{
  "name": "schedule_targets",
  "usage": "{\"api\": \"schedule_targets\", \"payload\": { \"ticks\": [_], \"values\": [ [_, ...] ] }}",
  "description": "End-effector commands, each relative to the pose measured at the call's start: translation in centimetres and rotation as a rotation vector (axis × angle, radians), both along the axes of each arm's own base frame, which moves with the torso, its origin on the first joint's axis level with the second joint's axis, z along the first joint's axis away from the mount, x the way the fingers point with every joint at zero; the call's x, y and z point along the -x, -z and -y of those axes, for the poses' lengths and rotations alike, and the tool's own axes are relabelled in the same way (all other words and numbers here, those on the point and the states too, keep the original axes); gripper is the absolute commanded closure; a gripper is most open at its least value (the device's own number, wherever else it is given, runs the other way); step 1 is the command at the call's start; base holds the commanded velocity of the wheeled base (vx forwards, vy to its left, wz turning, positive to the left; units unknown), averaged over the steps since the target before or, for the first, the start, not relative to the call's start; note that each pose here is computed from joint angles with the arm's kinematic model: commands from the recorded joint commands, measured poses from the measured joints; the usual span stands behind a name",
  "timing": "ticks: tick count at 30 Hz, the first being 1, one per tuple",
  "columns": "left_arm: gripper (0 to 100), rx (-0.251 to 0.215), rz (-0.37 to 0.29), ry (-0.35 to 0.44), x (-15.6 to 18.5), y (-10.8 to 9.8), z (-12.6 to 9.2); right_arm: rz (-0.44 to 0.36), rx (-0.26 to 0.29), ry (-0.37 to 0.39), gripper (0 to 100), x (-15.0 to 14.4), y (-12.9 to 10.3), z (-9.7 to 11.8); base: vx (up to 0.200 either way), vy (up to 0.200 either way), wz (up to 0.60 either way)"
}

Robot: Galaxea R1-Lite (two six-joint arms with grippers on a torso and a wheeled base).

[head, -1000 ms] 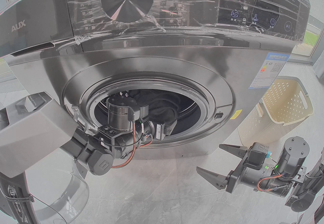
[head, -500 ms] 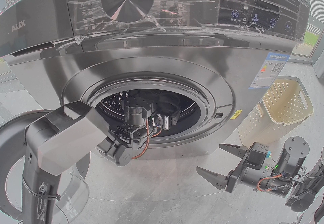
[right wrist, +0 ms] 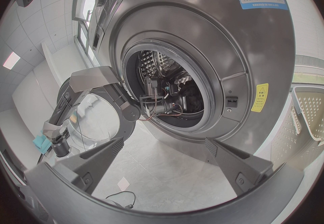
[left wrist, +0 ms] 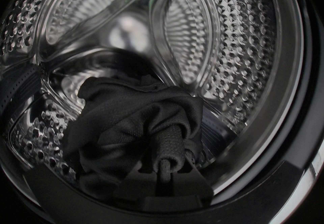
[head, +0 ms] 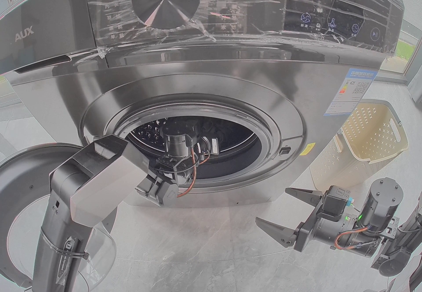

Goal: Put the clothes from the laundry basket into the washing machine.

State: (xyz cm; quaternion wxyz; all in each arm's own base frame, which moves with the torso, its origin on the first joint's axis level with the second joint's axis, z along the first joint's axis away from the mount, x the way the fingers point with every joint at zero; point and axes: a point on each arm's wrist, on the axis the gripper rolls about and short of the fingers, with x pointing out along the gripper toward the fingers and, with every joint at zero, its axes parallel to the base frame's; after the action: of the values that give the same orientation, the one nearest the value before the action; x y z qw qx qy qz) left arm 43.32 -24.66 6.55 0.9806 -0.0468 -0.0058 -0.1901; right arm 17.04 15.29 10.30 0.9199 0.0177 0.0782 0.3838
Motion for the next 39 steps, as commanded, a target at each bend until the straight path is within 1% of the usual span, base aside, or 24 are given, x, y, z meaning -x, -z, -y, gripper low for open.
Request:
{"api": "schedule_targets", "payload": {
  "ticks": [1, 4, 7, 15, 22, 23, 25, 28, 31, 33, 36, 37, 39],
  "values": [
    [100, 0.052, 0.062, -0.068, -2.2, -0.4, -0.4, -0.006, 0.004, -0.002, 0, 0.0, 0.2, -0.1, 0.000, 0.000, 0.00],
    [100, 0.116, 0.104, -0.147, -4.0, -0.8, -0.6, -0.013, 0.009, -0.001, 0, -0.1, 0.4, -0.1, 0.000, 0.000, 0.00],
    [100, 0.138, 0.134, -0.163, -5.1, -0.9, -0.8, -0.019, 0.014, -0.001, 0, -0.2, 0.6, -0.2, 0.000, 0.000, 0.00],
    [100, 0.149, 0.129, -0.154, -5.3, -1.3, -0.2, -0.018, 0.012, -0.018, 0, 0.1, 0.5, -0.5, 0.000, 0.000, 0.00],
    [100, 0.143, 0.120, -0.158, -5.4, -1.2, -0.4, -0.017, 0.011, -0.018, 0, 0.1, 0.5, -0.4, 0.000, 0.000, 0.00],
    [0, 0.142, 0.115, -0.160, -5.4, -1.0, -0.4, -0.017, 0.010, -0.017, 0, 0.1, 0.5, -0.4, 0.000, 0.000, 0.00],
    [0, 0.141, 0.111, -0.168, -5.3, -1.0, -0.4, -0.016, 0.009, -0.017, 0, 0.1, 0.4, -0.4, 0.000, 0.000, 0.00],
    [0, 0.118, 0.074, -0.171, -4.9, -0.6, -0.4, -0.017, 0.010, -0.017, 0, 0.1, 0.5, -0.4, 0.000, 0.000, 0.00],
    [0, 0.104, 0.051, -0.167, -4.0, -1.2, -0.6, -0.016, 0.009, -0.017, 0, 0.1, 0.4, -0.4, 0.000, 0.000, 0.00],
    [0, 0.088, 0.027, -0.156, -2.8, -1.7, -0.5, -0.018, 0.012, -0.017, 0, 0.1, 0.5, -0.4, 0.000, 0.000, 0.00],
    [0, 0.079, 0.019, -0.147, -1.6, -2.6, -0.6, -0.017, 0.010, -0.017, 0, 0.1, 0.5, -0.4, 0.000, 0.000, 0.00],
    [0, 0.072, 0.010, -0.134, -0.3, -3.6, -0.5, -0.017, 0.010, -0.017, 0, 0.1, 0.5, -0.4, 0.000, 0.000, 0.00],
    [0, 0.062, 0.003, -0.125, 0.9, -4.4, -0.7, -0.017, 0.010, -0.017, 0, 0.1, 0.5, -0.4, 0.000, 0.000, 0.00]
  ]
}}
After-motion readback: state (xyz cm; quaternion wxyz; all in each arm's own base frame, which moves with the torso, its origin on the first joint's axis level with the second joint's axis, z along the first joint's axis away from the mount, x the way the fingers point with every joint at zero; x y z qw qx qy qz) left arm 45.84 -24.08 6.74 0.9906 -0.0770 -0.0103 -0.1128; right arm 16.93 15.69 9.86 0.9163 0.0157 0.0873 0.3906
